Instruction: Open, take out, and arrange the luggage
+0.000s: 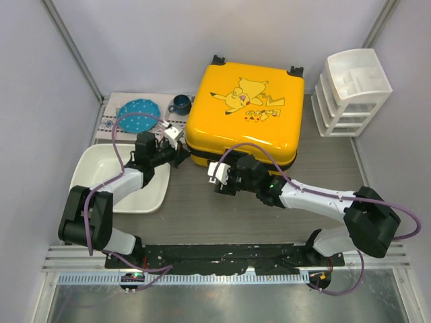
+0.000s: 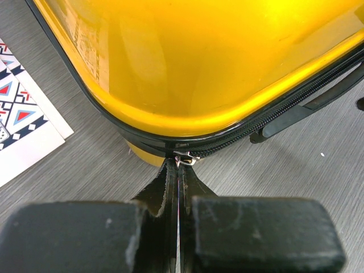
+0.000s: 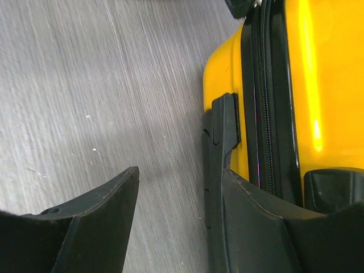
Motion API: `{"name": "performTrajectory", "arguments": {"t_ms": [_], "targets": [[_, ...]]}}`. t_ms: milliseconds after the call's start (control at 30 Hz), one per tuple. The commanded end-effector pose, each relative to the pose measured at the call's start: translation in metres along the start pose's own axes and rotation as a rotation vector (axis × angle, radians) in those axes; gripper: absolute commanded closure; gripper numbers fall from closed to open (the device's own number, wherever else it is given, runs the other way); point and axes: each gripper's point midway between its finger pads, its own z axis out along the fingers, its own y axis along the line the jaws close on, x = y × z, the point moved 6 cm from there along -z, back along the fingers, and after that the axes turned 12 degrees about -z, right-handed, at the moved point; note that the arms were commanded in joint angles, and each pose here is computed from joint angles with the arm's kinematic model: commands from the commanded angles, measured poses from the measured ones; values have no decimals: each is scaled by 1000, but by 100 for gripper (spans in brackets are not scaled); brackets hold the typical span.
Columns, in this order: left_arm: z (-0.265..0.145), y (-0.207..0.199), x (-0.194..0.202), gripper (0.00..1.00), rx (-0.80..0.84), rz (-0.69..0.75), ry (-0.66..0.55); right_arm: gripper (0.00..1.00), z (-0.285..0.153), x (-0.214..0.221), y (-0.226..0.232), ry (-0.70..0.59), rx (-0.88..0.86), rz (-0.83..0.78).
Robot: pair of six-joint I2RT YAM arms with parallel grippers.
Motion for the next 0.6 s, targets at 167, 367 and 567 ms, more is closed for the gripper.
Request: {"name": "performTrajectory", "arguments": {"t_ms": [167,367,567], "targets": [[-9,5,-49,100,-54,120,-222,34,25,26,-15,141,85,-68],[-7,7,-46,100,-52,137,-217,49,37,43,-11,222,17,-20],[-5,12,-51,100,-43,191,-227,99,17,50,6,237,-113,-7]]}}
